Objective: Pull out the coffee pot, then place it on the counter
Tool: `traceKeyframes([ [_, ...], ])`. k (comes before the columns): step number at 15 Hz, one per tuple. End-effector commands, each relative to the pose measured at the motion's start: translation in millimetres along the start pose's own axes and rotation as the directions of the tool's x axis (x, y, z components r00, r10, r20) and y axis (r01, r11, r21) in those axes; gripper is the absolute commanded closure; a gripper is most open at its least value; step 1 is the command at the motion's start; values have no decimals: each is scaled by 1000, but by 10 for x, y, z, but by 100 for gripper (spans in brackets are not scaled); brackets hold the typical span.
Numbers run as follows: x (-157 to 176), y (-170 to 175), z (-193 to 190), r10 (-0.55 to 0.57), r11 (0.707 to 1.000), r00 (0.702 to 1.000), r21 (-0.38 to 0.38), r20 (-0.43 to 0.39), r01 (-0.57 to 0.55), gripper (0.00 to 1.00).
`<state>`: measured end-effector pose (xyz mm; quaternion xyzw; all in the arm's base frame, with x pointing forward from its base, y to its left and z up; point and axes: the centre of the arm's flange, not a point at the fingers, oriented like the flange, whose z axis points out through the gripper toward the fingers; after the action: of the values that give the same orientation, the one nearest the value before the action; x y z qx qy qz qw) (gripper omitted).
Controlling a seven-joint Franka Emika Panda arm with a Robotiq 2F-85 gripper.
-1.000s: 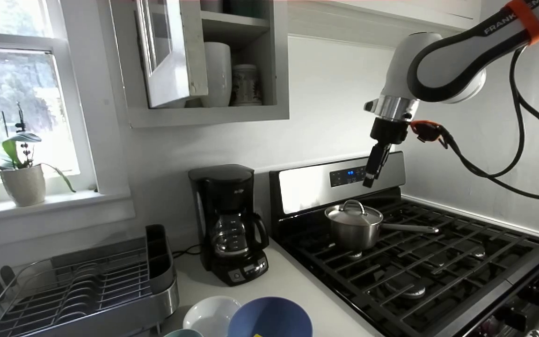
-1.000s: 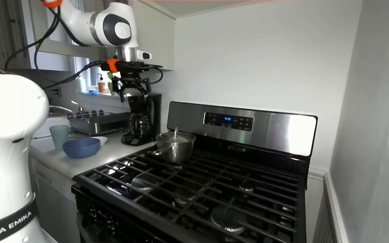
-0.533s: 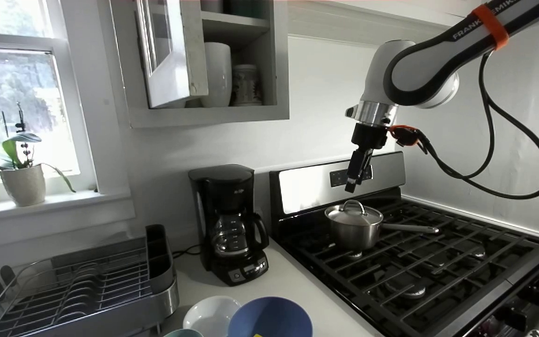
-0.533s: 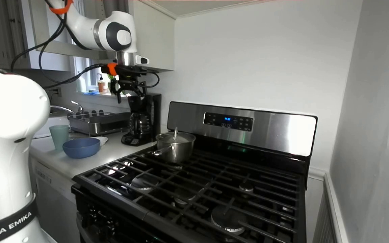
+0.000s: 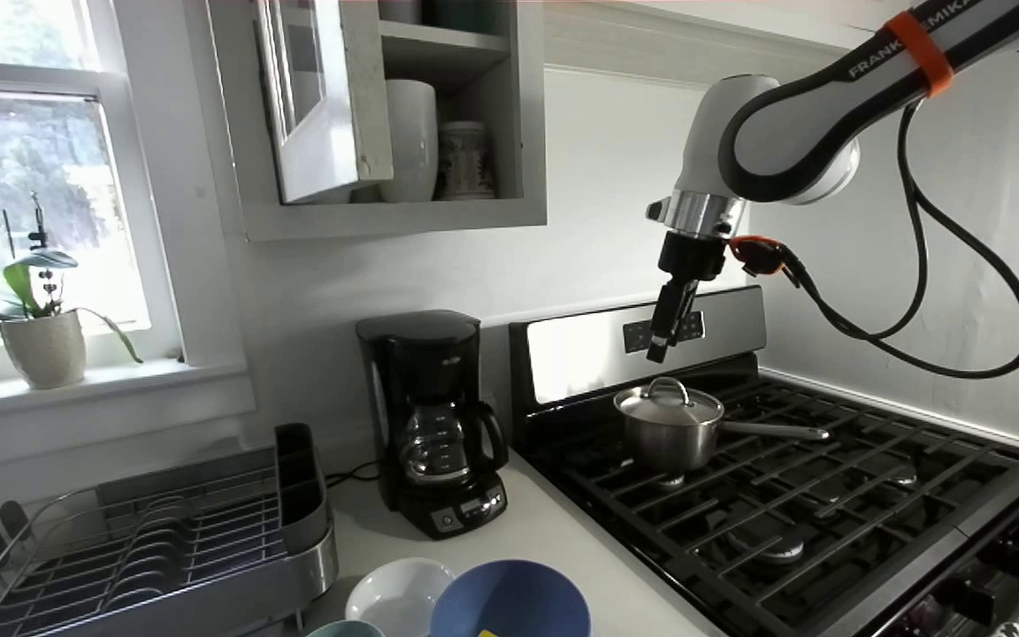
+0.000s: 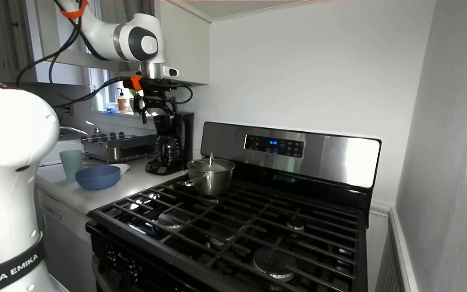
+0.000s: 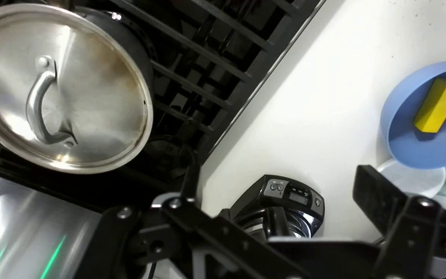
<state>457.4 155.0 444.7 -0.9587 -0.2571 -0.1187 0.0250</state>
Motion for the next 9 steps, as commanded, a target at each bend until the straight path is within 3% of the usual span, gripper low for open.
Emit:
traceKeyframes([
  [1,452,-53,116,-20,999,1000,-26,-7,20,0],
  [9,1025,-431,626,120,992,993,-37,7,-120,0],
])
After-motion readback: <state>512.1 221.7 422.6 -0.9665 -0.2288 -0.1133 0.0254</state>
